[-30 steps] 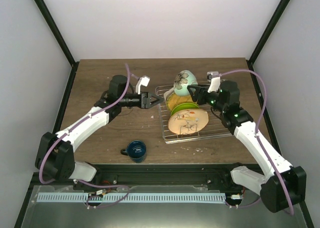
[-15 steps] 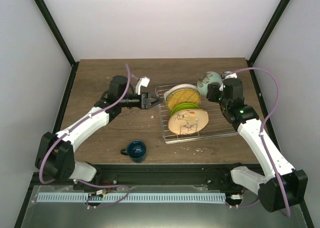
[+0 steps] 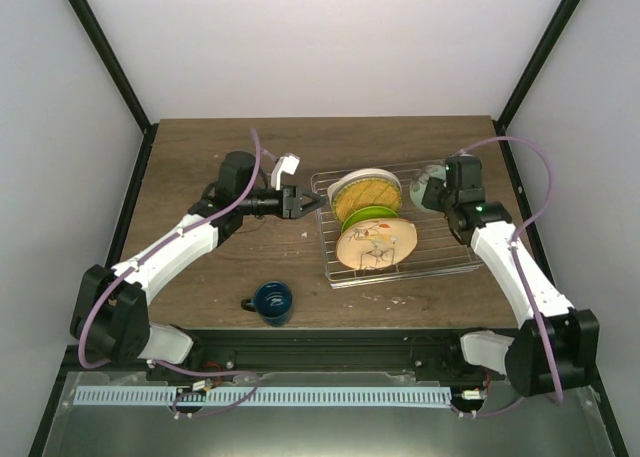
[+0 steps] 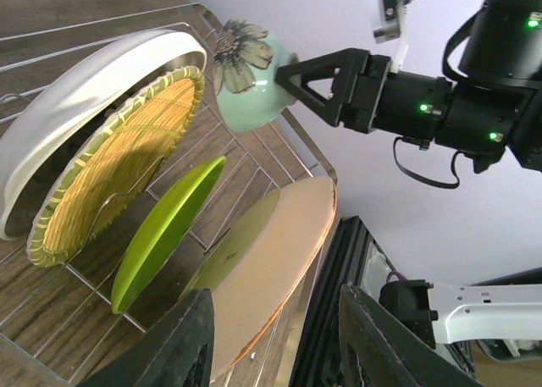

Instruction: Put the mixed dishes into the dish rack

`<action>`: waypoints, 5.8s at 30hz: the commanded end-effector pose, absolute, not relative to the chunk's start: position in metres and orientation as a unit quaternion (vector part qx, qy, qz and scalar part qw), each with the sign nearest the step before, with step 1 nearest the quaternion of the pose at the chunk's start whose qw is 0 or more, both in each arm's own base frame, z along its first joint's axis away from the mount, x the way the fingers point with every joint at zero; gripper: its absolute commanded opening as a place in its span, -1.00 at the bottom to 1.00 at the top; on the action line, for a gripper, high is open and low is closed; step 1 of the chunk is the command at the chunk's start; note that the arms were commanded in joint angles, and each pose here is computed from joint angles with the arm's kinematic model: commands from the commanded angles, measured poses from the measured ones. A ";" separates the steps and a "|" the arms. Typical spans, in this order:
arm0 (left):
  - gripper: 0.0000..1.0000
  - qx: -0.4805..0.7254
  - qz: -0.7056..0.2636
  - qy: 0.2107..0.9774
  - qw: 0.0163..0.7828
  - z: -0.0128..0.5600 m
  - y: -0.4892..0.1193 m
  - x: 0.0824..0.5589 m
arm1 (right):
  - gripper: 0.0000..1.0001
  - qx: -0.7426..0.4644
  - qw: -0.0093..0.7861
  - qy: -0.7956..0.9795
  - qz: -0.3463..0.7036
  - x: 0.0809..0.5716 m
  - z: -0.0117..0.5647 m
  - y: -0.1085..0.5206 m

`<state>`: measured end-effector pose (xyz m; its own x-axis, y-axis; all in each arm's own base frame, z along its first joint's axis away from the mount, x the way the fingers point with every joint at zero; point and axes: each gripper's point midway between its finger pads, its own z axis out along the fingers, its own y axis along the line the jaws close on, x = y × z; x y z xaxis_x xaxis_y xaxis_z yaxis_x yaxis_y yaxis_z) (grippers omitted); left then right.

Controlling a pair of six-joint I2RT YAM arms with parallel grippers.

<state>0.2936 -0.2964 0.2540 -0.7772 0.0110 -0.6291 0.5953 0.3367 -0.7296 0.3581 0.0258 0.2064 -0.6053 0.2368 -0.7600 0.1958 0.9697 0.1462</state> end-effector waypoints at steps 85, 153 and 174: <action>-0.15 0.180 -0.143 0.965 0.124 0.136 -0.224 0.116 | 0.92 0.114 0.395 0.911 -0.023 0.383 0.163 0.001; -1.00 0.179 -0.508 0.769 0.344 0.335 -0.282 0.257 | 0.98 -0.172 0.483 0.756 0.407 0.294 0.277 0.152; -1.00 0.224 -0.682 0.614 0.329 0.418 -0.304 0.256 | 0.83 -0.272 0.453 0.650 0.546 0.250 0.295 0.220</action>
<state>0.2735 -0.3033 0.3822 -0.7421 -0.1482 -0.6537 0.6456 0.1043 -0.7566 0.2492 0.2060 0.2703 -0.5295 0.1312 -0.8381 -0.7877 0.2908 0.5432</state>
